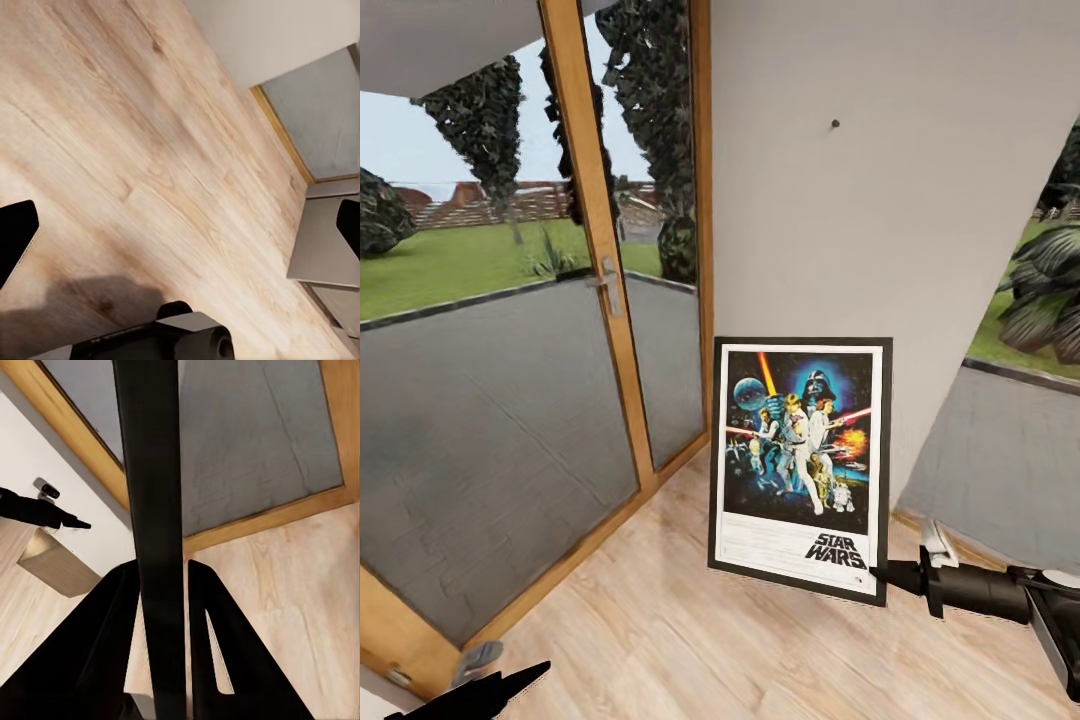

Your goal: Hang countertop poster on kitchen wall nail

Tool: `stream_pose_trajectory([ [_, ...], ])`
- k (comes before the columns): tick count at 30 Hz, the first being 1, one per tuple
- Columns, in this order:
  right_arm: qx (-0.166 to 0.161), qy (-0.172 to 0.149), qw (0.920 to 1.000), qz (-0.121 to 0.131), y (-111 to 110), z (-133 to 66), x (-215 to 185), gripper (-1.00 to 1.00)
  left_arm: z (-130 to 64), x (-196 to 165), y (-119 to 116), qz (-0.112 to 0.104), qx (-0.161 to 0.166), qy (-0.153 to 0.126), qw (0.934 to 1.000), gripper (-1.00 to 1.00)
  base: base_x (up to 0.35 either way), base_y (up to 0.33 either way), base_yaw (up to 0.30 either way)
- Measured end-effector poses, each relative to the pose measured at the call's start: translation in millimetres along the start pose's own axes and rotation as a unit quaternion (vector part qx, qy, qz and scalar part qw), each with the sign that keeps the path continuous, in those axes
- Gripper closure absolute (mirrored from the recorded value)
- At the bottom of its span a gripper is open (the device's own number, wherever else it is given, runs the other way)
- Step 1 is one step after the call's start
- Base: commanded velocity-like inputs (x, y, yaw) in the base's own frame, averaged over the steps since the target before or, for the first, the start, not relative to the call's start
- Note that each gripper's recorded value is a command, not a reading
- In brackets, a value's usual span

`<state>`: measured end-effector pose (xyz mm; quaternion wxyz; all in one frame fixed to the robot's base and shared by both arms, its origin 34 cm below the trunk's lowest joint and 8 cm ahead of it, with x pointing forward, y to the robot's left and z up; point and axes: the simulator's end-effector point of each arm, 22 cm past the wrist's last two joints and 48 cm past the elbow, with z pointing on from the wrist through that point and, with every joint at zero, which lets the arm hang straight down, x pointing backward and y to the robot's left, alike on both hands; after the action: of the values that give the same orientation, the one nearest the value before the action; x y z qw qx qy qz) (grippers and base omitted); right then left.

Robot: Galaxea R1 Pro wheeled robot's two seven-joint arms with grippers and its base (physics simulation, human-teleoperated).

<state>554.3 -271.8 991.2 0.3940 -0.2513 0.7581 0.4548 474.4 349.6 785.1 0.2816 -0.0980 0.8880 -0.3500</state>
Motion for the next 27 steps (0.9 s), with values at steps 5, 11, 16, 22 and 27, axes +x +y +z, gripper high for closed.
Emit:
stream_pose_trajectory([
  [5, 0.000, -0.002, 1.0000, -0.004, 1.8, -1.0, -3.1, 1.00, -0.6, -2.4, -2.1, 0.003, 0.002, -0.002, 1.0000, -1.00, 0.340, 0.017, 0.000],
  [11, 0.000, -0.003, 1.0000, -0.008, 3.9, -1.7, -5.9, 1.00, -1.5, -7.4, -4.1, 0.012, 0.003, -0.010, 0.9999, -1.00, 0.342, 0.002, 0.000],
  [16, -0.001, -0.003, 1.0000, -0.009, 4.6, -1.8, -7.0, 1.00, -1.8, -9.6, -4.5, 0.017, 0.003, -0.015, 0.9997, -1.00, 0.247, 0.000, -0.085],
  [22, -0.001, -0.005, 0.9999, -0.012, 6.1, -2.4, -9.5, 1.00, -3.5, -13.0, -4.3, 0.023, 0.002, -0.021, 0.9995, -1.00, 0.048, 0.000, -0.215],
  [27, -0.001, -0.007, 0.9999, -0.014, 7.2, -3.4, -11.6, 1.00, -4.3, -15.7, -5.4, 0.027, 0.003, -0.025, 0.9993, -1.00, 0.022, 0.016, -0.239],
])
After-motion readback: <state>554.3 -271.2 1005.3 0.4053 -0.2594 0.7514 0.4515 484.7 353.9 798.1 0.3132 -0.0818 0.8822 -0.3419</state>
